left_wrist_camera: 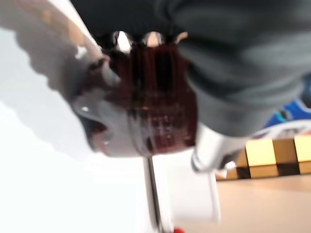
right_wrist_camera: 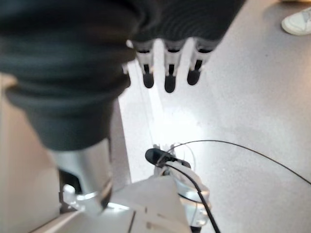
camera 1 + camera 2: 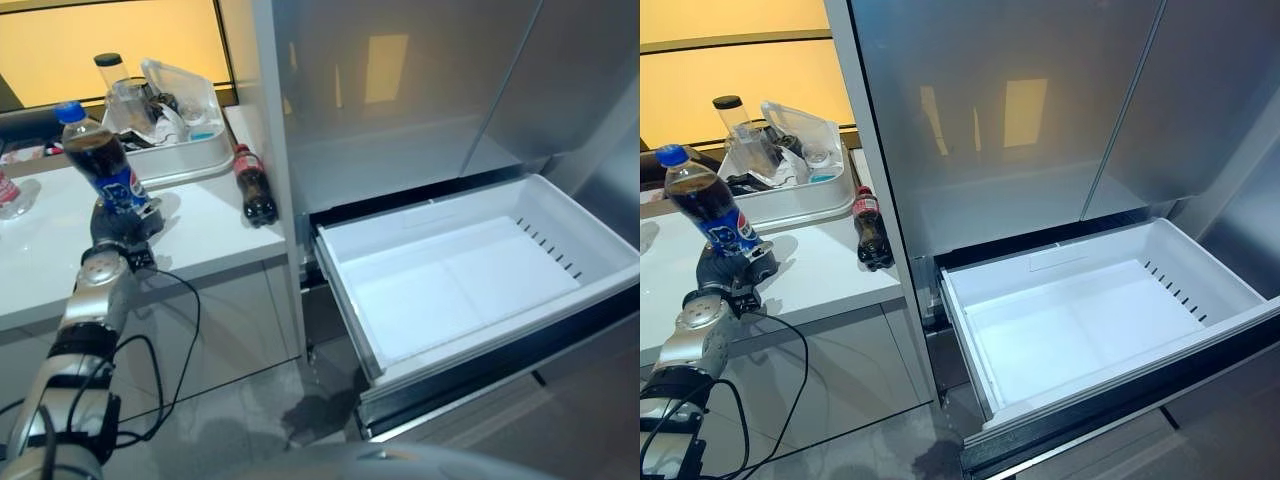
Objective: Take the drinks into the refrigerator
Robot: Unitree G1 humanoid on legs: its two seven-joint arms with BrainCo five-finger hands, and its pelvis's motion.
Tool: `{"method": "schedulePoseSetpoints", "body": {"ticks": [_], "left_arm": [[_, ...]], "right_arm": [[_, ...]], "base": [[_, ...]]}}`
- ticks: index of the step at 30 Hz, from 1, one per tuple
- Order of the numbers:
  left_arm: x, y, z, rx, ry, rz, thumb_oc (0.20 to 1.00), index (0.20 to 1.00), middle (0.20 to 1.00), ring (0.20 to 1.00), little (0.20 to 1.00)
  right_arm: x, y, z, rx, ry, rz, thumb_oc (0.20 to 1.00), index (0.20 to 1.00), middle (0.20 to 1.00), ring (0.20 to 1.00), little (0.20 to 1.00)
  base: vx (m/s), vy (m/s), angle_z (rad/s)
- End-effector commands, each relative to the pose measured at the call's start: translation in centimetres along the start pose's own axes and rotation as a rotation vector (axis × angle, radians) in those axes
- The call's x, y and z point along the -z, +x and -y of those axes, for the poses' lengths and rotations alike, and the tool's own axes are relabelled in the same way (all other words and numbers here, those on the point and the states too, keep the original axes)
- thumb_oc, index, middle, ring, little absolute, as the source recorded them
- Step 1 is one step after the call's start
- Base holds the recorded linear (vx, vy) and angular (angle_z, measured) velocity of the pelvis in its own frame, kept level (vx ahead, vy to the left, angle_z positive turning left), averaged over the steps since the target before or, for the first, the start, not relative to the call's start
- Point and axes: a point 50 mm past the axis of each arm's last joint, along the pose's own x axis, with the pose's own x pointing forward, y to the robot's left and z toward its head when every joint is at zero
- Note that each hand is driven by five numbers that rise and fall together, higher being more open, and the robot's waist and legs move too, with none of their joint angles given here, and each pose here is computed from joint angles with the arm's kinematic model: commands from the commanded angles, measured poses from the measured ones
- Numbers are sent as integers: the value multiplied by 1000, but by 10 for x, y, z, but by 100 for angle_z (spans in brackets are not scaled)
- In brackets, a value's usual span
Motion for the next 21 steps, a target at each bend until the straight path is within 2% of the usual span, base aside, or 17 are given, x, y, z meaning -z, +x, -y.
{"method": "schedulePoseSetpoints", "body": {"ticks": [1,11,17,21], "left_arm": [[-40,3,26,63,-73,183,200,200,200,200,200],[-9,-33,45,142,-228,170,200,200,200,200,200],[-4,-52,43,197,-243,193,200,200,200,200,200],[-2,-71,39,255,-241,220,200,200,200,200,200]], "right_arm": [[-22,3,0,14,5,47,1000,1000,1000,1000,1000],[-32,3,12,50,55,73,1000,1000,1000,1000,1000],[-38,3,14,55,83,98,1000,1000,1000,1000,1000],[-39,2,20,67,191,111,1000,1000,1000,1000,1000]], "base": [[0,0,0],[-14,-3,-3],[0,0,0],[0,0,0]]}}
